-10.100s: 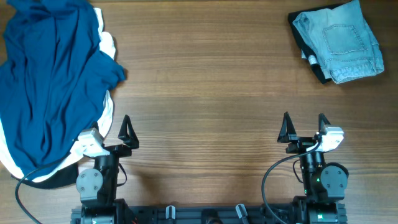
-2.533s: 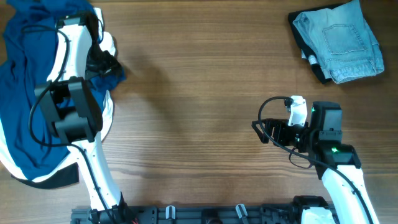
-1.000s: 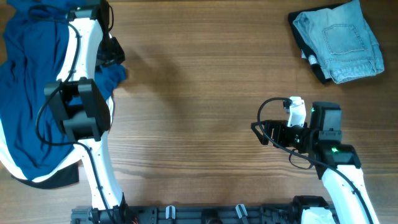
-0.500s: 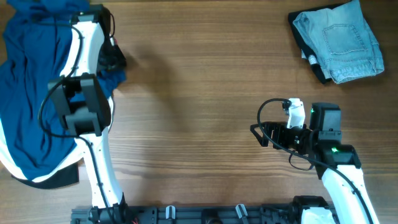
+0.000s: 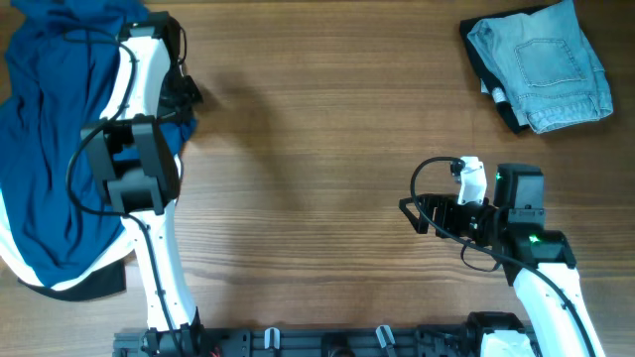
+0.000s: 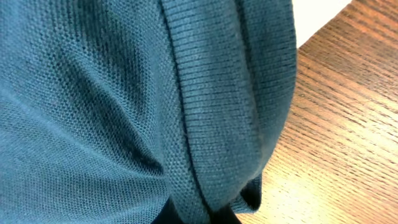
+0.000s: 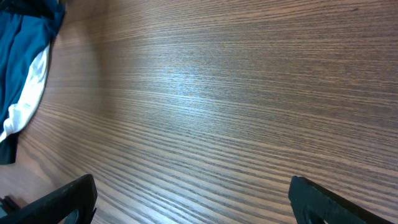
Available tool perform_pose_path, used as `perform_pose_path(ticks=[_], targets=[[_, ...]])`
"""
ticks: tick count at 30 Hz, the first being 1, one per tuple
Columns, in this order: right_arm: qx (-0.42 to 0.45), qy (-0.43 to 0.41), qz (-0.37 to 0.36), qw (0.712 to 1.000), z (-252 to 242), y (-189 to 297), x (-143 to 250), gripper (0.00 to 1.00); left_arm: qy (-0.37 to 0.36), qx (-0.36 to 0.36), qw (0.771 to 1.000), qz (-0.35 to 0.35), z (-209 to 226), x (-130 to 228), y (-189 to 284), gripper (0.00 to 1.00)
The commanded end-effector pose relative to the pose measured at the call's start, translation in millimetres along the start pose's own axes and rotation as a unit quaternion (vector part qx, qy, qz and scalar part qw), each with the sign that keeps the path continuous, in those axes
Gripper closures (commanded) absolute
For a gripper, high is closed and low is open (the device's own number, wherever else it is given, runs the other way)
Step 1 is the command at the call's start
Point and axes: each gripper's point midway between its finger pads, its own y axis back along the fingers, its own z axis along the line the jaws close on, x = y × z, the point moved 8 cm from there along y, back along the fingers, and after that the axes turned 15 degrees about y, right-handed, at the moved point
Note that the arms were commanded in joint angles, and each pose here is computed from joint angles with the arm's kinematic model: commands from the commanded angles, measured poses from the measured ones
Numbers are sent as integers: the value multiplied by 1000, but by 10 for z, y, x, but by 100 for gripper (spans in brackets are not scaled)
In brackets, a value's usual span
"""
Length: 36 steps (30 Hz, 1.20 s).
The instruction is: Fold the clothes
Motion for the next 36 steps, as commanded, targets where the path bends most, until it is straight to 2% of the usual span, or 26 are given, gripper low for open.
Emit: perform_pose_path(ticks=[1, 8, 16, 17, 19, 23, 24, 25, 28, 29, 30, 31, 36], targets=[[-11, 19, -14, 1000, 36, 33, -101, 0, -7, 8, 999, -54, -92, 84, 402, 96], [-11, 21, -14, 1000, 36, 33, -101, 0, 2, 82, 988, -134, -18, 252, 1309, 96], [-11, 21, -14, 1000, 36, 32, -100, 0, 11, 107, 979, -172, 144, 320, 1707, 96], [-11, 20, -14, 1000, 36, 32, -99, 0, 11, 106, 980, -171, 148, 325, 1706, 95], [-11, 20, -13, 1000, 36, 32, -98, 0, 10, 102, 981, -166, 163, 333, 1695, 82], [-11, 20, -13, 1000, 36, 32, -98, 0, 11, 102, 981, -166, 168, 332, 1694, 82], [-11, 20, -13, 1000, 36, 32, -97, 0, 10, 101, 981, -166, 169, 332, 1693, 85], [-11, 20, -13, 1000, 36, 32, -97, 0, 9, 101, 981, -166, 169, 332, 1693, 96], [-11, 19, -12, 1000, 37, 32, -92, 0, 9, 100, 981, -164, 173, 337, 1691, 96], [-11, 19, -11, 1000, 37, 32, -89, 0, 8, 98, 982, -162, 177, 343, 1686, 86], [-11, 18, -10, 1000, 38, 32, -85, 1, 7, 95, 983, -158, 182, 352, 1672, 68], [-11, 17, -8, 1000, 39, 32, -80, 0, 4, 96, 985, -147, 170, 369, 1639, 59], [-12, 15, -6, 1000, 41, 31, -71, 0, -26, 106, 991, -80, -3, 414, 1314, 59]])
